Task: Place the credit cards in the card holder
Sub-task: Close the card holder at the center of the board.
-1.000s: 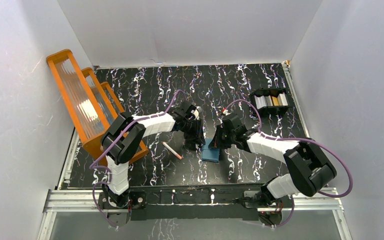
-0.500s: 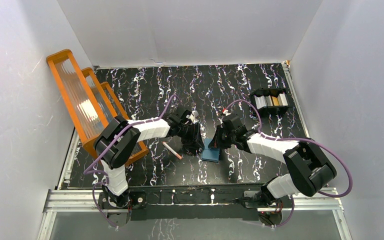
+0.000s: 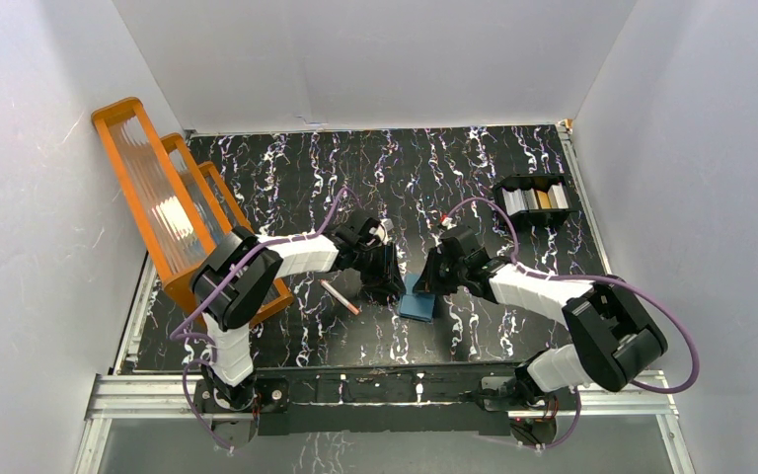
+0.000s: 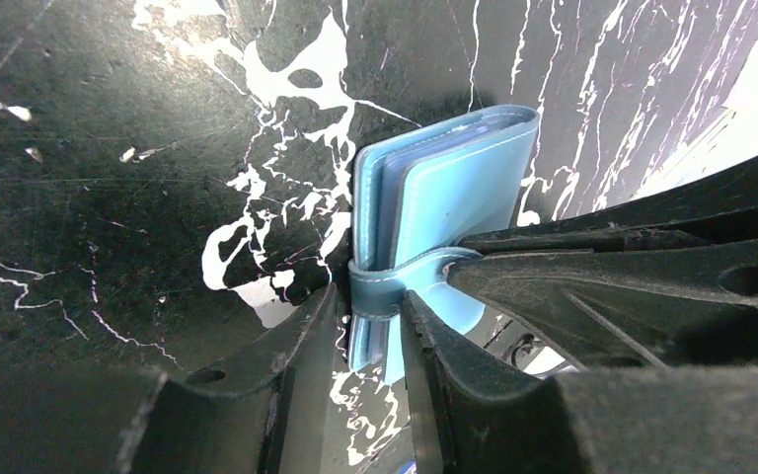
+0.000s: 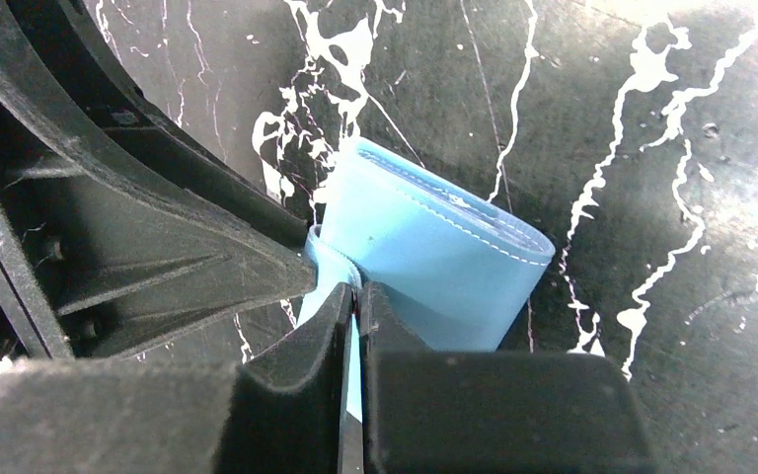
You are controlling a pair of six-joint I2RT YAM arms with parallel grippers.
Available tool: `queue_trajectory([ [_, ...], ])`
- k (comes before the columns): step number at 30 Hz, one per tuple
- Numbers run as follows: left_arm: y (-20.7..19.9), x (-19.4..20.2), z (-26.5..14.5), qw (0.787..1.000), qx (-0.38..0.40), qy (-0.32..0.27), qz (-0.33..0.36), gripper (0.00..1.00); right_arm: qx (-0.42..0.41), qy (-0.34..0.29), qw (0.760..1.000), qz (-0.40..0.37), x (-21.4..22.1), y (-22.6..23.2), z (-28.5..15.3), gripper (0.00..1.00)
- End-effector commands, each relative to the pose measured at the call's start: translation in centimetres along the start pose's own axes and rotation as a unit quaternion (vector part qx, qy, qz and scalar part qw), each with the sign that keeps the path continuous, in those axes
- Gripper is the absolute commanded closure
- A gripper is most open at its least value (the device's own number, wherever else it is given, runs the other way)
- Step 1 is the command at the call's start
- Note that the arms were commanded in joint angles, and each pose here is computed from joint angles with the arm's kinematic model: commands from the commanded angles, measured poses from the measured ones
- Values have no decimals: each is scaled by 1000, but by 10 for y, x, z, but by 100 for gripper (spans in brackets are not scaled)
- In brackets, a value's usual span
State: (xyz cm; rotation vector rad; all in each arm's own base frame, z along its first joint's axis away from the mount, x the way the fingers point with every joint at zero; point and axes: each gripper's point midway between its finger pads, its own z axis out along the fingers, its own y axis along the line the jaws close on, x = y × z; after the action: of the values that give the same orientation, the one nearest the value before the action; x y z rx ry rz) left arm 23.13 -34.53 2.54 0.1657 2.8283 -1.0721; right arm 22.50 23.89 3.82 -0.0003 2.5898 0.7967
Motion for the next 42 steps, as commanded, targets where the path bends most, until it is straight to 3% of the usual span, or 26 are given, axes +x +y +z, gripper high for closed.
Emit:
queue_trajectory([
  [1,14,5,-1,999,-42,9,1,70,15,-8,1000,3,-7,-1,-12,87],
  [8,15,6,0,999,-45,11,2,71,10,-7,1000,5,-7,1,-13,91],
  [11,15,7,0,999,-46,13,2,71,8,-5,1000,7,-6,3,-13,82],
  [25,14,7,1,999,-47,15,3,71,6,-17,1000,9,-13,7,-19,80],
  [31,16,9,2,999,-49,18,1,71,7,-18,1000,10,-13,8,-21,72],
  [39,14,9,2,999,-49,19,3,72,10,-27,1000,7,-16,6,-22,100],
  [42,12,7,0,999,-48,17,4,72,14,-25,1000,7,-13,3,-21,100],
])
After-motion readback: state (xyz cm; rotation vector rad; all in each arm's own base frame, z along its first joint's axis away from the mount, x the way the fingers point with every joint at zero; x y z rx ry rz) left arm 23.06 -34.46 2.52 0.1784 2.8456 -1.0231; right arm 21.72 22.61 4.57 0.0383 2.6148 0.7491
